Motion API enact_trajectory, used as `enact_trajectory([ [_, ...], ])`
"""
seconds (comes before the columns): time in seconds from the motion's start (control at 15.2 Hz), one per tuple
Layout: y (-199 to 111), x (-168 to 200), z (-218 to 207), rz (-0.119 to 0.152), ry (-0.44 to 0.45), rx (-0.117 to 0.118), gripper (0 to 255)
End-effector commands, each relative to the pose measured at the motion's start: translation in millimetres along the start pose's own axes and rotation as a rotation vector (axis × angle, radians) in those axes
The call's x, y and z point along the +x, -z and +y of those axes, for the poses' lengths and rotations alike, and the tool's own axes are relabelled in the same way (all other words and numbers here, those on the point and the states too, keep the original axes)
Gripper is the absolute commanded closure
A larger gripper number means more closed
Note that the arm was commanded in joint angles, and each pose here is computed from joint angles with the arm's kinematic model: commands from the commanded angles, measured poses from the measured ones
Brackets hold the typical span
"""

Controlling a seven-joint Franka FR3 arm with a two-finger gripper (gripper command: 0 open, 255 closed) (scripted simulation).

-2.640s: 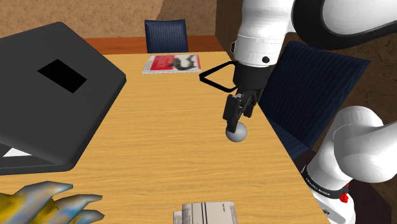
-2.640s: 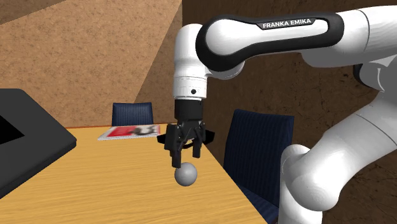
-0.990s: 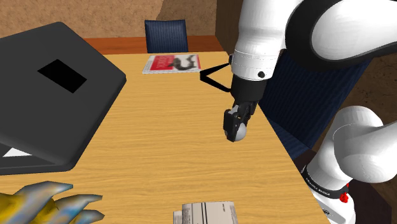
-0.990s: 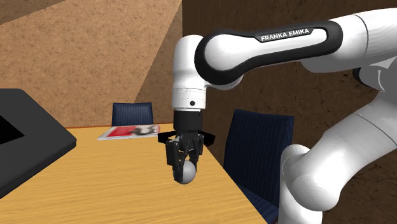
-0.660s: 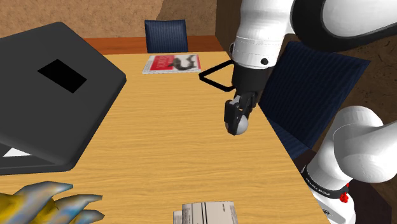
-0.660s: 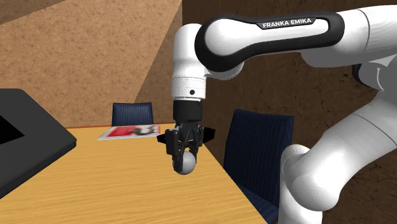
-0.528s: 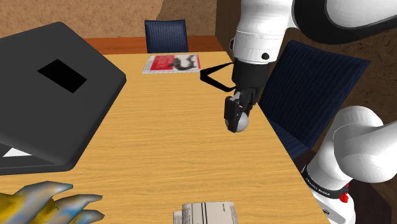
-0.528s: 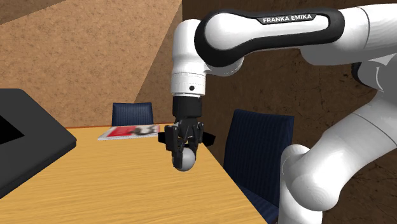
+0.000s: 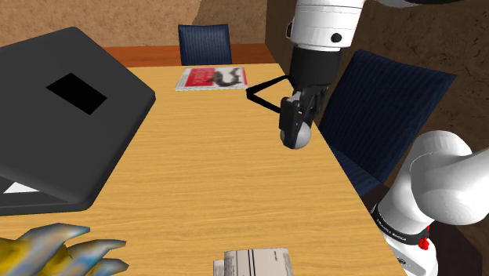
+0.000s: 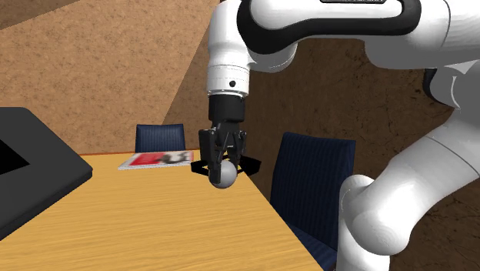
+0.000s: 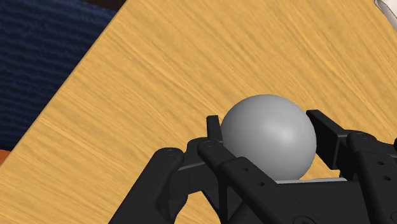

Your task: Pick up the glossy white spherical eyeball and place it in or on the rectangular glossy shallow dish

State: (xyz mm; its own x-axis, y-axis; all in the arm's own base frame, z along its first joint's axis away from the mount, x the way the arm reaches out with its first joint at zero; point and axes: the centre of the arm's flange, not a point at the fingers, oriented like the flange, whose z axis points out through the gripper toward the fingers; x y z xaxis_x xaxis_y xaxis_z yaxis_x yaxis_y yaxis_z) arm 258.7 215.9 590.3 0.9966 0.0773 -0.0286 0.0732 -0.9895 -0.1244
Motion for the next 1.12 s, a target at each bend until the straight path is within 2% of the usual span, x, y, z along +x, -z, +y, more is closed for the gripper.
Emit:
enact_trajectory([
  [0.0, 12, 0, 0, 0.000, 0.000, 0.000, 255],
  [0.33, 36, 0, -4, 0.000, 0.000, 0.000, 255],
  [1.06, 54, 83, 114, 0.000, 0.000, 0.000, 255],
])
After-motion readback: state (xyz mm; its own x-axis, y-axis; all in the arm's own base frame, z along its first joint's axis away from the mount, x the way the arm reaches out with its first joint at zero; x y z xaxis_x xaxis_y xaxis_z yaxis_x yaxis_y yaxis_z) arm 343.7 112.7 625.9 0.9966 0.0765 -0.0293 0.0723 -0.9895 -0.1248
